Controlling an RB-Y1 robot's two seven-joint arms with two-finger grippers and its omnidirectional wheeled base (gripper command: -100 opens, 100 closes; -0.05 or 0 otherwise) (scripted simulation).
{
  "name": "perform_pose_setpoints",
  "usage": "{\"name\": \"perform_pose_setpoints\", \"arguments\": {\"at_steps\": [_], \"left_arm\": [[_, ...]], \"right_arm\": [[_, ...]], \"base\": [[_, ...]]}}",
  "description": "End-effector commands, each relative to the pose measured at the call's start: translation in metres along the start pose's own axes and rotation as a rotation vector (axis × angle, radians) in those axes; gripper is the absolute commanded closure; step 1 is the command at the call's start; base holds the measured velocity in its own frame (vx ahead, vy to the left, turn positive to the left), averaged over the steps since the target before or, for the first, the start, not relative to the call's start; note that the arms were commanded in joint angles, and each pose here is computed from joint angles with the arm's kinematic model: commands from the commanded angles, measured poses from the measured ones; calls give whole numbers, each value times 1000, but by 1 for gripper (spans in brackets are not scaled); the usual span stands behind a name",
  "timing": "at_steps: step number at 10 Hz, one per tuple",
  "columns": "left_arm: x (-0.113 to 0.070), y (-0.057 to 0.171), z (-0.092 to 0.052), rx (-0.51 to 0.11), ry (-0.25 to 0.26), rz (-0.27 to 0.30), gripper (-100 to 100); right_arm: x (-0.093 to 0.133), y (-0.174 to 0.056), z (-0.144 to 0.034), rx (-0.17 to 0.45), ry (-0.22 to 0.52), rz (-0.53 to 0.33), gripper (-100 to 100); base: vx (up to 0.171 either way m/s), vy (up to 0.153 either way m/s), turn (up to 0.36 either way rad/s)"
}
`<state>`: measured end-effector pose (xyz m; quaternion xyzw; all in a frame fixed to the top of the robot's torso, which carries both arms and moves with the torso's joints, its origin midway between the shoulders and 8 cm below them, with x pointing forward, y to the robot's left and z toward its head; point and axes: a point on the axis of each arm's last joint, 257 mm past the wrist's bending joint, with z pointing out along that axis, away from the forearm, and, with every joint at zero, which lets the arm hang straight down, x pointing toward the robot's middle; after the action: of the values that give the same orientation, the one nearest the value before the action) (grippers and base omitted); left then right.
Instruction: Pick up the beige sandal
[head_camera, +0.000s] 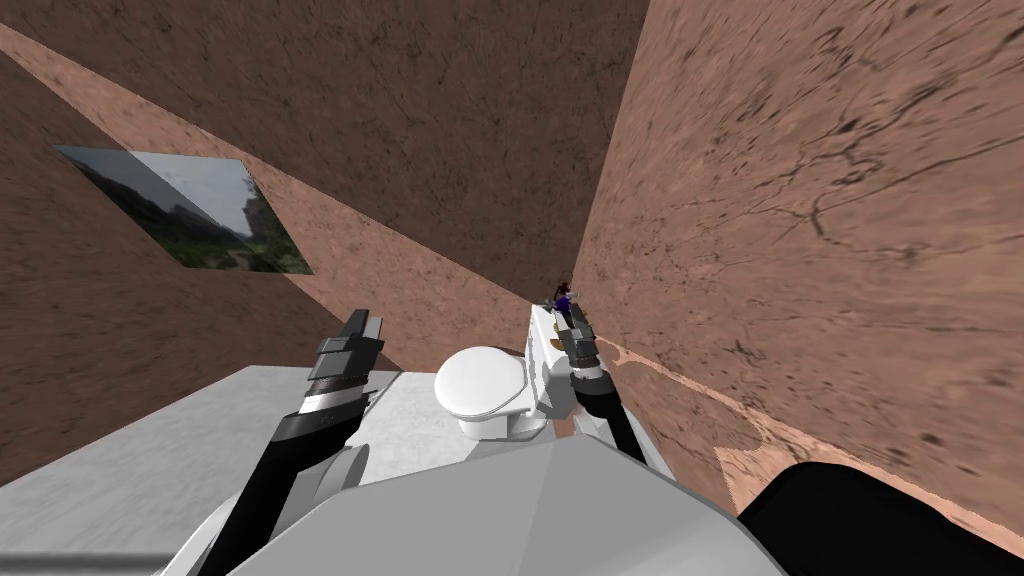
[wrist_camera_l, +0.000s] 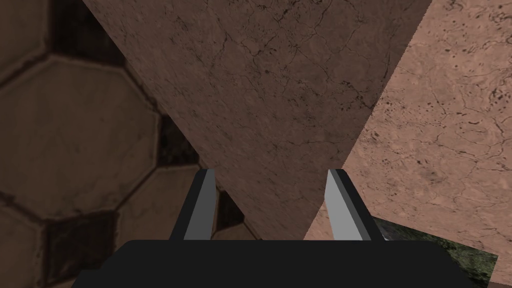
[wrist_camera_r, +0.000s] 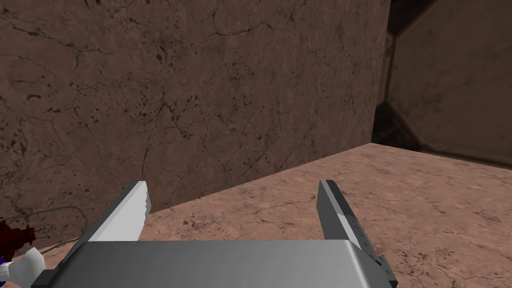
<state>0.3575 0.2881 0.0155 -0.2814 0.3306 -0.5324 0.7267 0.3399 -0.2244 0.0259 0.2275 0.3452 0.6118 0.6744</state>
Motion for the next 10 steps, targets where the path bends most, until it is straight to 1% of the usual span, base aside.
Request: {"name": "perform_pose_setpoints", "arguments": {"at_steps": [1, 2, 3, 4, 5, 6, 7, 8, 9, 10], "left_arm": [[0, 0, 0, 0, 0, 0, 0], [0, 0, 0, 0, 0, 0, 0], [0, 0, 0, 0, 0, 0, 0], [0, 0, 0, 0, 0, 0, 0], [0, 0, 0, 0, 0, 0, 0], [0, 0, 0, 0, 0, 0, 0], [0, 0, 0, 0, 0, 0, 0], [0, 0, 0, 0, 0, 0, 0], [0, 0, 0, 0, 0, 0, 0], [0, 0, 0, 0, 0, 0, 0]], "right_arm": [[6, -13, -8, 36, 47, 5, -100], [10, -26, -16, 70, 78, 11, -100], [12, -26, -16, 72, 93, 6, -100], [15, -39, -25, 109, 128, 10, -100], [16, -39, -26, 110, 138, 6, -100], [19, -53, -36, 149, 172, 9, -100], [20, -54, -36, 150, 184, 5, -100], [22, -68, -47, 192, 220, 5, -100], [23, -68, -48, 193, 231, 0, -100], [24, -82, -60, 236, 266, -2, -100]], "base": [[-43, 63, 0], [-57, 98, -2], [-53, 80, -9], [-52, 86, 2], [-38, 61, -7], [-50, 56, 0], [-40, 53, -4], [-42, 77, 1], [-37, 80, -7], [-61, 92, 1]]}}
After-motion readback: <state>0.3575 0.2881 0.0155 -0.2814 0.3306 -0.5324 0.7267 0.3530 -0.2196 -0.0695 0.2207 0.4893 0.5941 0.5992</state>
